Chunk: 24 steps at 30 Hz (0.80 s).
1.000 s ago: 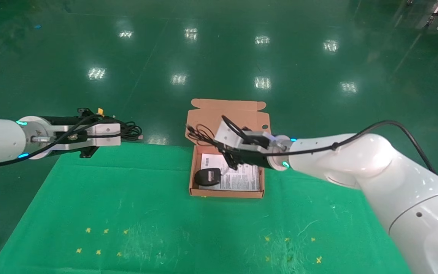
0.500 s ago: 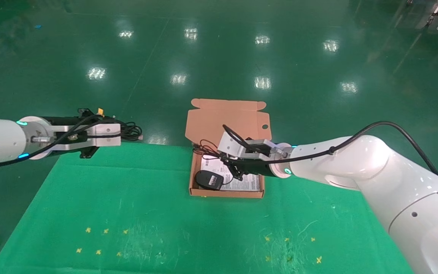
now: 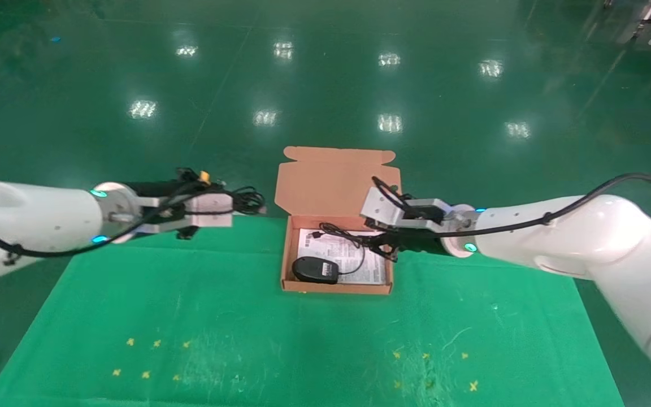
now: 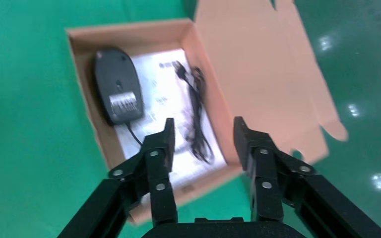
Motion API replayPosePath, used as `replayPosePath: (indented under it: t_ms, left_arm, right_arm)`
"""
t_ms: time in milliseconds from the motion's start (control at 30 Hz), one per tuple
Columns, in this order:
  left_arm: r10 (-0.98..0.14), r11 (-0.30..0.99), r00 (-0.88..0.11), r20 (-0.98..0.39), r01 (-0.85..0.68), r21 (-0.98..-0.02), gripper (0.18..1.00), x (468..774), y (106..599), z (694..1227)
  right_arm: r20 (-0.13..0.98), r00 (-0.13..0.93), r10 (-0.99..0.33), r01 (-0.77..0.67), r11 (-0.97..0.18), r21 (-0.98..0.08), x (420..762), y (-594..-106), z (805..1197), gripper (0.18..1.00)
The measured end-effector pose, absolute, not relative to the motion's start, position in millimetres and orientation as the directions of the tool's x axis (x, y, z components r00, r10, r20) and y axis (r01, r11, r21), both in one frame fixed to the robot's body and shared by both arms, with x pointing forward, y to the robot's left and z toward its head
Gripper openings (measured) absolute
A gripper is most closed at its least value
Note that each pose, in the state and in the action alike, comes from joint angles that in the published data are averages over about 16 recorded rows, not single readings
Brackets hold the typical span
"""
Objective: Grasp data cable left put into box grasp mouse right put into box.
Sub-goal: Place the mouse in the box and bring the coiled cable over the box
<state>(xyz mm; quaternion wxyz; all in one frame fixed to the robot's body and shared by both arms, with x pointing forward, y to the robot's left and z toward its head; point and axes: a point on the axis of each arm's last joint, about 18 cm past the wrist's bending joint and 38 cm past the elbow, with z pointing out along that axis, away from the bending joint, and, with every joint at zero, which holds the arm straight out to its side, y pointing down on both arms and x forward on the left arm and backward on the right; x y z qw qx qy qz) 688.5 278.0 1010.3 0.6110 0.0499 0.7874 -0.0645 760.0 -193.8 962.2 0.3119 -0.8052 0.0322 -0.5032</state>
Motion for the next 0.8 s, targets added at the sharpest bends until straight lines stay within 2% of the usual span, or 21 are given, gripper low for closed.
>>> replayPosePath:
  t_ms: [200, 533, 800]
  left_arm:
    - [0.002, 0.969, -0.236, -0.972, 0.241, -0.056, 0.241, 702.7, 243.4, 1001.5]
    - [-0.010, 0.923, -0.231, -0.973, 0.372, -0.098, 0.241, 733.9, 171.2, 979.1]
    - [0.005, 0.890, -0.256, -0.967, 0.443, -0.113, 0.240, 747.5, 126.0, 954.1]
  right_arm:
    - [0.809, 0.456, -0.371, 0.255, -0.816, -0.518, 752.1, -228.3, 976.4, 0.428]
    - [0.842, 0.383, -0.379, 0.227, -0.845, -0.484, 716.7, -295.4, 1002.1, 0.684]
    - [0.863, 0.326, -0.387, 0.215, -0.858, -0.466, 683.1, -318.0, 1023.0, 0.864]
